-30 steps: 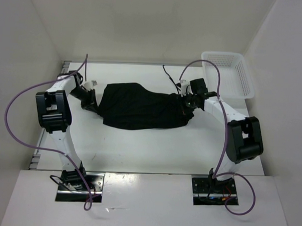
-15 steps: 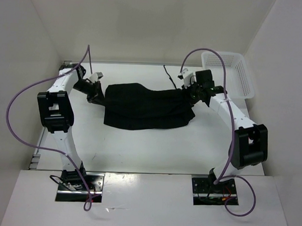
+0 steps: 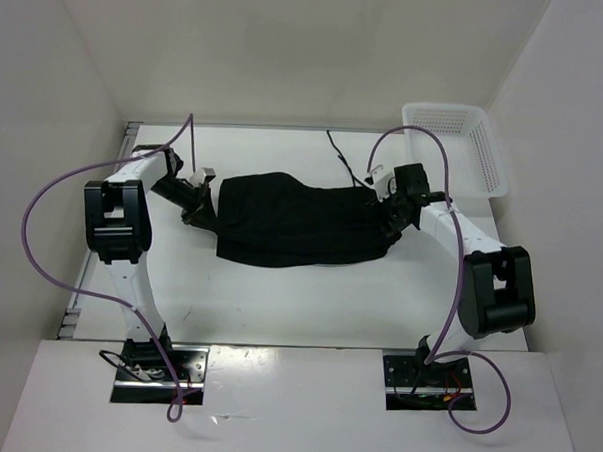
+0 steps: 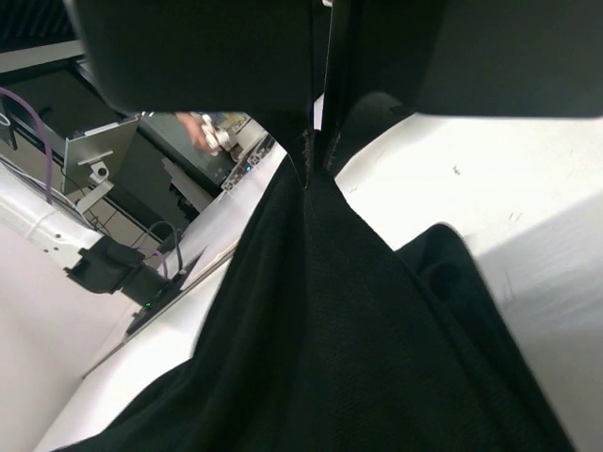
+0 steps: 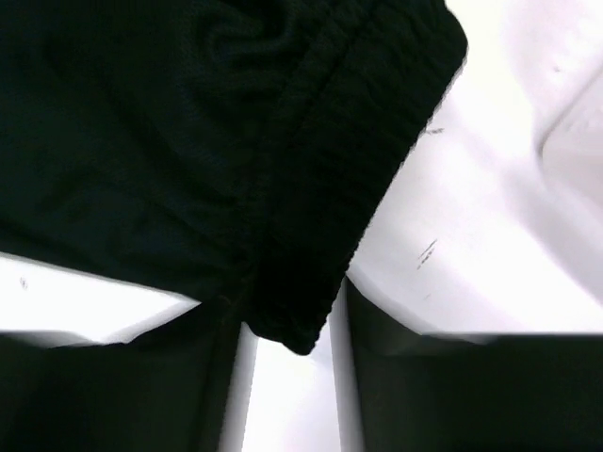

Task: Fold and stack the shorts
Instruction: Fold the shorts

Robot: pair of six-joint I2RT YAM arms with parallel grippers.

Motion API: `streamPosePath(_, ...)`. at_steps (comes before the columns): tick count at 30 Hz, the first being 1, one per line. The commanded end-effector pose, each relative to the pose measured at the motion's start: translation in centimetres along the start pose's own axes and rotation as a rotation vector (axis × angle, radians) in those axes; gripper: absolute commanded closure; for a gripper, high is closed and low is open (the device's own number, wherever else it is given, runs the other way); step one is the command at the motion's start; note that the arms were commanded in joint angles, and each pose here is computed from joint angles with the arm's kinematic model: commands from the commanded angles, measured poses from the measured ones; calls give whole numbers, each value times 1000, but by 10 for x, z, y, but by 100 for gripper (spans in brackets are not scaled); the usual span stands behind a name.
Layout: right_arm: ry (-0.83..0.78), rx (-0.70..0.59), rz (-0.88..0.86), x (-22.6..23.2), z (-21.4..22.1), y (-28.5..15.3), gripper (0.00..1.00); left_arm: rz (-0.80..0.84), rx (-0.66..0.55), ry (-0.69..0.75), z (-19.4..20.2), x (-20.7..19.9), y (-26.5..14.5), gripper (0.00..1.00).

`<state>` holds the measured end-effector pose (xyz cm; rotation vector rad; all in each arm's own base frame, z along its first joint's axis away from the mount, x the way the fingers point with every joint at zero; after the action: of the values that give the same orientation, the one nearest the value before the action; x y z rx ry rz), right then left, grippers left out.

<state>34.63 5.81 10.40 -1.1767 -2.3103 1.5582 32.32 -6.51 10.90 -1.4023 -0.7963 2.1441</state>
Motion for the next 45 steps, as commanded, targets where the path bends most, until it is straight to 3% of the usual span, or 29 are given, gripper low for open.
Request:
streamPosePath(1, -13, -100, 193, -41, -31, -22, 18, 71, 0, 20, -9, -20, -7, 93)
streamPosePath(4, -16, -177, 257, -64, -60, -40, 6, 75, 18, 15, -12, -24, -5, 91)
streamPosePath(9, -26, -334, 197, -77, -114, -69, 6, 91, 38, 48, -14, -38, 2, 88)
streamPosePath(13, -64, -330, 137, -59, -119, -60, 6, 59, 52, 53, -8, -34, 9, 88)
streamPosePath(16, -161, -330, -7, -20, -118, -55, 10, 59, 50, 56, -5, -33, 10, 88)
streamPosePath(20, -420, -466, -201, 88, -167, -69, 18, 81, 52, 58, -17, -40, 9, 88)
streamPosePath(25, -434, -624, -459, 179, -223, -82, 20, 95, -15, 136, -39, -53, 2, 87)
streamPosePath(27, -458, -632, -559, 214, -234, -75, 15, 101, -48, 175, -47, -56, 1, 87)
streamPosePath(34, -351, -626, -750, 266, -271, -30, 10, 109, -83, 202, -64, -55, 1, 85)
streamPosePath(42, -307, -671, -789, 298, -319, 4, 8, 84, -124, 238, -75, -55, -1, 83)
streamPosePath(45, -270, -642, -813, 314, -319, 16, 5, 86, -131, 232, -79, -53, -3, 81)
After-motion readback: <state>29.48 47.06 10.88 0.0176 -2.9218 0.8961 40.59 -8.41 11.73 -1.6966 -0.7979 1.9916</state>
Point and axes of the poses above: each gripper's point midway between its finger pads, its own y axis out along the fingers, its own x axis along the line the jaws close on, z = x × y, the point moved 3 cm from there along -y, back along the fingers, and after that the axes turned 13 degrees about -y, right-handed, at the moved point
